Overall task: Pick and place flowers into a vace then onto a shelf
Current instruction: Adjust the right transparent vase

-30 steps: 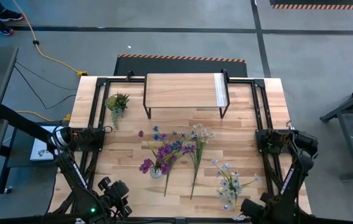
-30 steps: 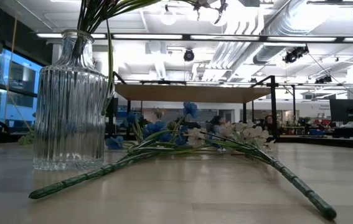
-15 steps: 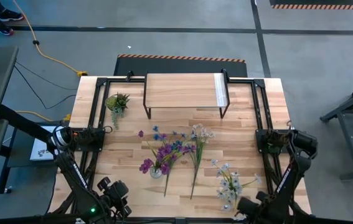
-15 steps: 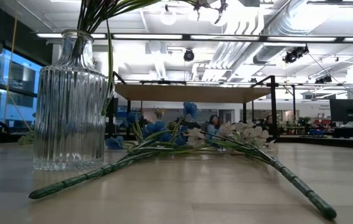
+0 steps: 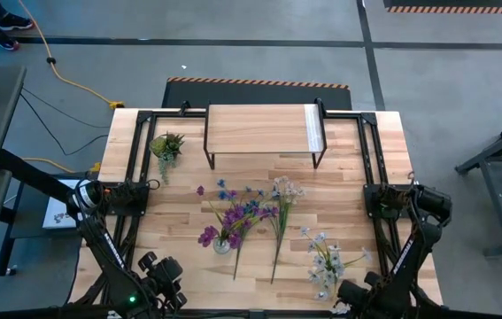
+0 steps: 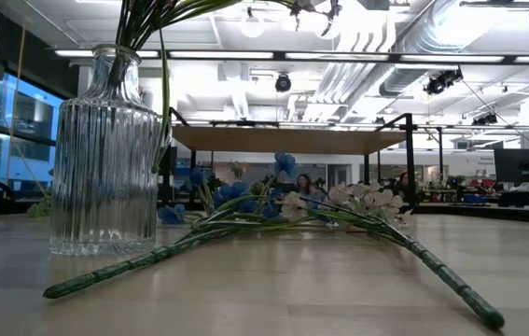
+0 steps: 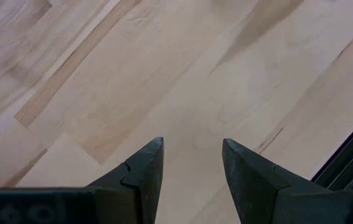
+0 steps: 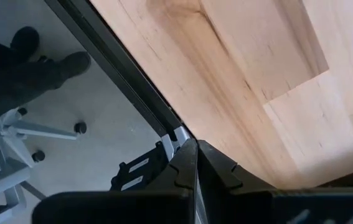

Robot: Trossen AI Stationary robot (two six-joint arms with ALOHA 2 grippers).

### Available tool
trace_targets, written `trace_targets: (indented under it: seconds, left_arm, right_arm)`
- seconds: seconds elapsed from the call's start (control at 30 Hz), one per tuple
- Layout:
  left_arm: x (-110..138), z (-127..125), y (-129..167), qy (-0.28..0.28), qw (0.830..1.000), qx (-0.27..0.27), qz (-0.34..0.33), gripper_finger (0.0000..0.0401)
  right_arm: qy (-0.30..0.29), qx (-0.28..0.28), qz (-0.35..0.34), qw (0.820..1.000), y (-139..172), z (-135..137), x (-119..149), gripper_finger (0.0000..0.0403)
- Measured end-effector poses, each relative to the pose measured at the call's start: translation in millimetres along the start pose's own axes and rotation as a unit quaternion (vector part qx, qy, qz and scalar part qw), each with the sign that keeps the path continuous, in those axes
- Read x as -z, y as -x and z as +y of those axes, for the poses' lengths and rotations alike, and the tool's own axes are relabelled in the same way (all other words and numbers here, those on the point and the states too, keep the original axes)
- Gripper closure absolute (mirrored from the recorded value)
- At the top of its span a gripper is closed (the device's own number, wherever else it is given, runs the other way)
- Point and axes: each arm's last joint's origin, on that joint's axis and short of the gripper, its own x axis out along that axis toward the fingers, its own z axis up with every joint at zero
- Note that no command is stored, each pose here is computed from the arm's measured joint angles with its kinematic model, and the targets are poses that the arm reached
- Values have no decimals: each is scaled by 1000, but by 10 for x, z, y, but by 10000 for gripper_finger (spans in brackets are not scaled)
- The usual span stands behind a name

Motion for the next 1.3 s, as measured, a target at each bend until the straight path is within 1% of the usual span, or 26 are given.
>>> trace_targets:
  seconds: [0.37, 0.6, 0.9, 1.3]
  left_arm:
    - [-1, -1, 0, 0, 1000, 0, 0, 203]
    - [0, -1, 0, 0, 1000, 1, 0, 203]
    - [0, -1, 0, 0, 1000, 1, 0, 203]
    - [-2, 3, 0, -1, 1000, -1, -1, 203]
  right_arm:
    - [8, 1, -3, 1000, 0, -2, -6, 402]
    - [16, 3, -4, 1000, 8, 5, -67, 401]
    - [21, 4, -28, 999, 10, 1, -93, 400]
    - [32, 8, -36, 999, 19, 3, -166, 400]
